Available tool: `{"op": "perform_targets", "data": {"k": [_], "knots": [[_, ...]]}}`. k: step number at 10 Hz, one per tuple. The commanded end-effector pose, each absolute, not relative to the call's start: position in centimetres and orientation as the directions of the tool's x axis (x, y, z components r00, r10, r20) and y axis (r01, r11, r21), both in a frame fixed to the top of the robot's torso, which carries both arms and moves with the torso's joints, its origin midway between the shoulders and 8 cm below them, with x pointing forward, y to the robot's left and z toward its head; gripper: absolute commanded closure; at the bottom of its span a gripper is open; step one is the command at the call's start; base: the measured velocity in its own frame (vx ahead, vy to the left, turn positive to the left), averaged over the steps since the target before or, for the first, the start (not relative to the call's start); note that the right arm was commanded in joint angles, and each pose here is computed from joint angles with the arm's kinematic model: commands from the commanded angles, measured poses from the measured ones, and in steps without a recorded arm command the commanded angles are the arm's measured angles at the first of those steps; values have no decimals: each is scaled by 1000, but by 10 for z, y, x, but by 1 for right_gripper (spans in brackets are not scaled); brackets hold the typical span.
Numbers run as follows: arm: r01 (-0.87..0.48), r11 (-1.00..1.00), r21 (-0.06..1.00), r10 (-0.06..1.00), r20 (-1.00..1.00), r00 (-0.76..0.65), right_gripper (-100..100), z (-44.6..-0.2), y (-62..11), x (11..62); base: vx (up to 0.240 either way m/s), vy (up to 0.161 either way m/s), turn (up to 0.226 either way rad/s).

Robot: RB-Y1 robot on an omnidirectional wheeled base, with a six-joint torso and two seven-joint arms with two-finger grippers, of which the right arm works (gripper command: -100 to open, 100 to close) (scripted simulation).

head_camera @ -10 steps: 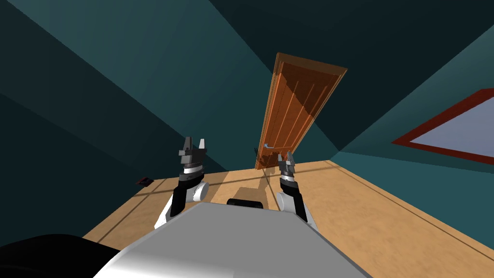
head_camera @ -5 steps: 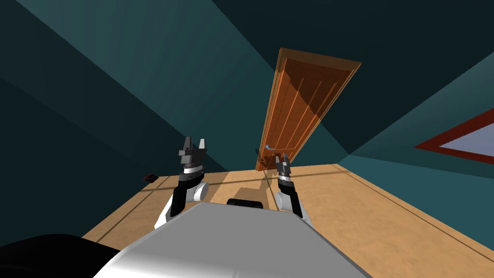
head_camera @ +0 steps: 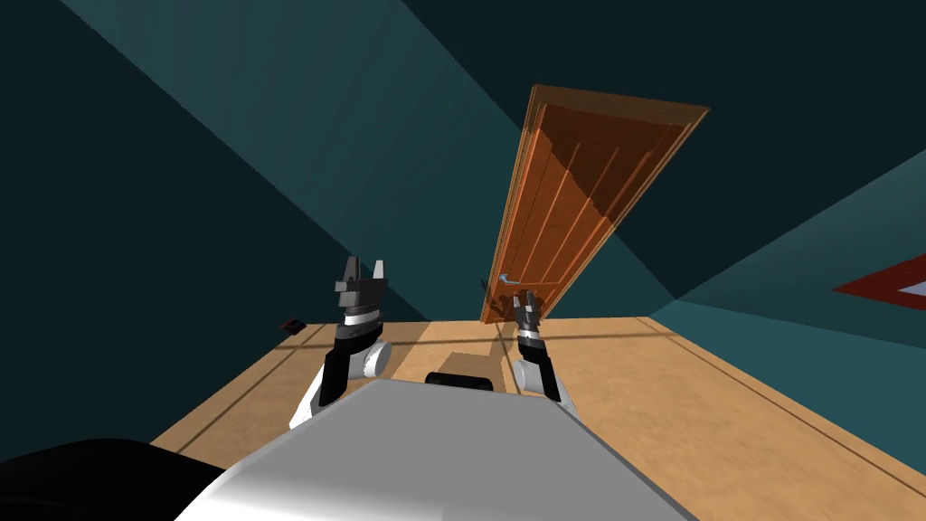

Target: Pull the door open

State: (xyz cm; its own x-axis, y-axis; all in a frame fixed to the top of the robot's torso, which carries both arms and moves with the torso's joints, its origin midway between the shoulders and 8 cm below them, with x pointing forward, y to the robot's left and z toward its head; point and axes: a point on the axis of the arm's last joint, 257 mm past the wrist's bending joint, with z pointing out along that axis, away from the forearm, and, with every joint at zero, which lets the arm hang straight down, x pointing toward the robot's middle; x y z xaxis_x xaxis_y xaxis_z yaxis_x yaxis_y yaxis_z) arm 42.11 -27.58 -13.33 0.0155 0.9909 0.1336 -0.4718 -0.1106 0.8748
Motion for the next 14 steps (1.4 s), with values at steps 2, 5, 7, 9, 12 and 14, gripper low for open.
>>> {"op": "perform_targets", "data": {"k": [2,5,7,9,12,14], "knots": [[-436,-123,892,989,145,17,-100,-158,-279,426,47,-68,76],[-403,-129,906,988,151,23,-100,-179,-281,430,43,-53,74],[-381,-135,915,987,157,26,-100,-194,-284,433,36,-50,82],[-359,-140,923,986,162,30,-100,-208,-286,435,30,-58,83],[-327,-149,933,985,171,38,-100,-229,-292,440,39,-61,90],[-300,-151,942,984,173,47,-100,-246,-296,441,30,-58,96]]}}
